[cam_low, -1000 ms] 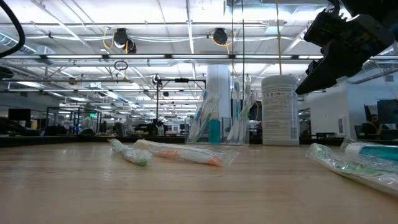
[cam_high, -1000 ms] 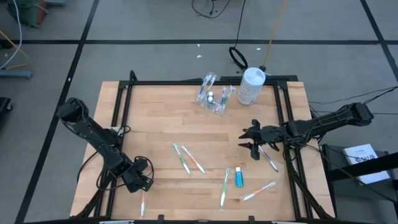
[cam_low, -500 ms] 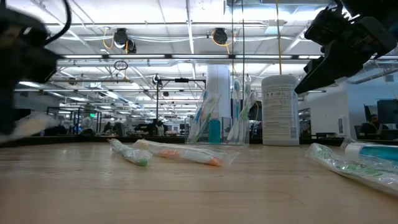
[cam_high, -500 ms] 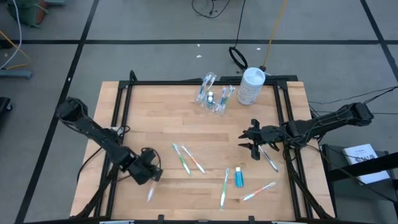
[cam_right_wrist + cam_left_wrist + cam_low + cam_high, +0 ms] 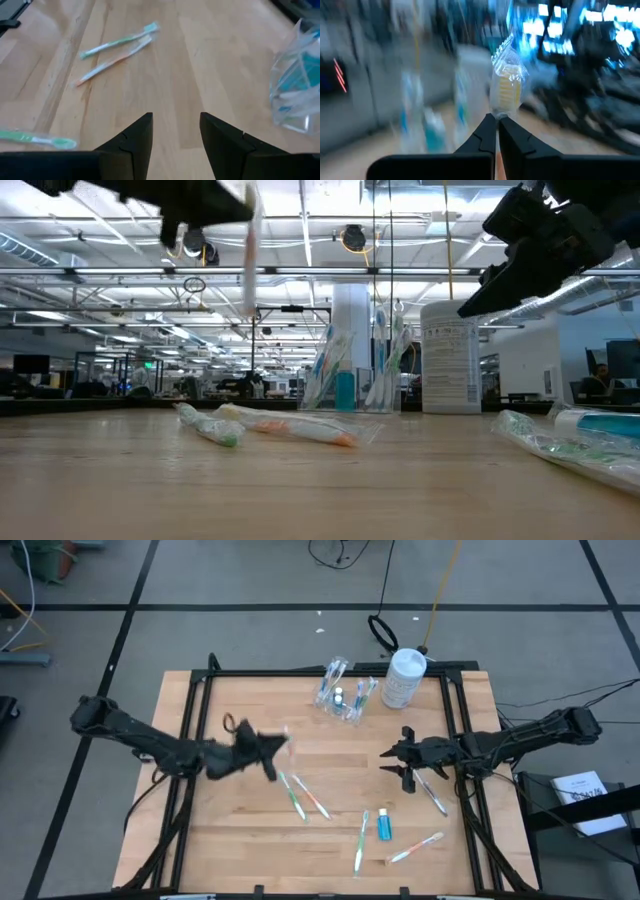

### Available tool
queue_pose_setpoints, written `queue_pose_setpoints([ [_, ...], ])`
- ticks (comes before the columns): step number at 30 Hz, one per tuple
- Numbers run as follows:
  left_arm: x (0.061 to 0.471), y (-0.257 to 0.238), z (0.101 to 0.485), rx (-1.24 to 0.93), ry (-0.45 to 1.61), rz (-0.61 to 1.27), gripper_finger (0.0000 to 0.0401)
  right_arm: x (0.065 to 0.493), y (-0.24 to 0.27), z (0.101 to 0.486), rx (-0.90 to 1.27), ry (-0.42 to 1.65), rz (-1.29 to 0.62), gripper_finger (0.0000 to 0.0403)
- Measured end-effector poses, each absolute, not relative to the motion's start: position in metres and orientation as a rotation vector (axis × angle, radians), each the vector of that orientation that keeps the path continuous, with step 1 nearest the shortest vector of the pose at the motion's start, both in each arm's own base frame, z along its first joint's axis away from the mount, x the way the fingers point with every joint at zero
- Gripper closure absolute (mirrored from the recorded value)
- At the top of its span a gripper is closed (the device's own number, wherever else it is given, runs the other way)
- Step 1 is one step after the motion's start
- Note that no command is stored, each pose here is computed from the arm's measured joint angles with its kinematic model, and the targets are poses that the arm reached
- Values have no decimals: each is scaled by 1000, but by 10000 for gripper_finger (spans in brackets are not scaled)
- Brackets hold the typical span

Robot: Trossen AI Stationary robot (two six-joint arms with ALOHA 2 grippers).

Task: Pick & Place toothbrushing station
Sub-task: Put the orange toothbrush into the transparent organizer

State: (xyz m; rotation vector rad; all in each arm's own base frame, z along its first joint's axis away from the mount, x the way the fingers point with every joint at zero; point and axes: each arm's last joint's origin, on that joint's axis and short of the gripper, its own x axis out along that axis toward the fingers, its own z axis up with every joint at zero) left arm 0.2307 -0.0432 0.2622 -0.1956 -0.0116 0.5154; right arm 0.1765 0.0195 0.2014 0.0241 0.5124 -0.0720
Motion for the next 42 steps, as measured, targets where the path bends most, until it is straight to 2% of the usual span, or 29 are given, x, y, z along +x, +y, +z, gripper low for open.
queue_pose_setpoints([
  [6,254,7,268,86,-134,577,393,179,15,205,-5,470,-86,245],
  [17,285,93,235,136,-299,640,399,179,8,205,0,472,-120,245],
  [27,329,142,201,146,-162,638,397,179,6,205,3,473,-130,245],
  [33,333,148,171,135,27,753,394,179,6,205,3,473,-130,245],
  [42,333,147,156,43,146,716,390,179,6,205,1,473,-130,245],
])
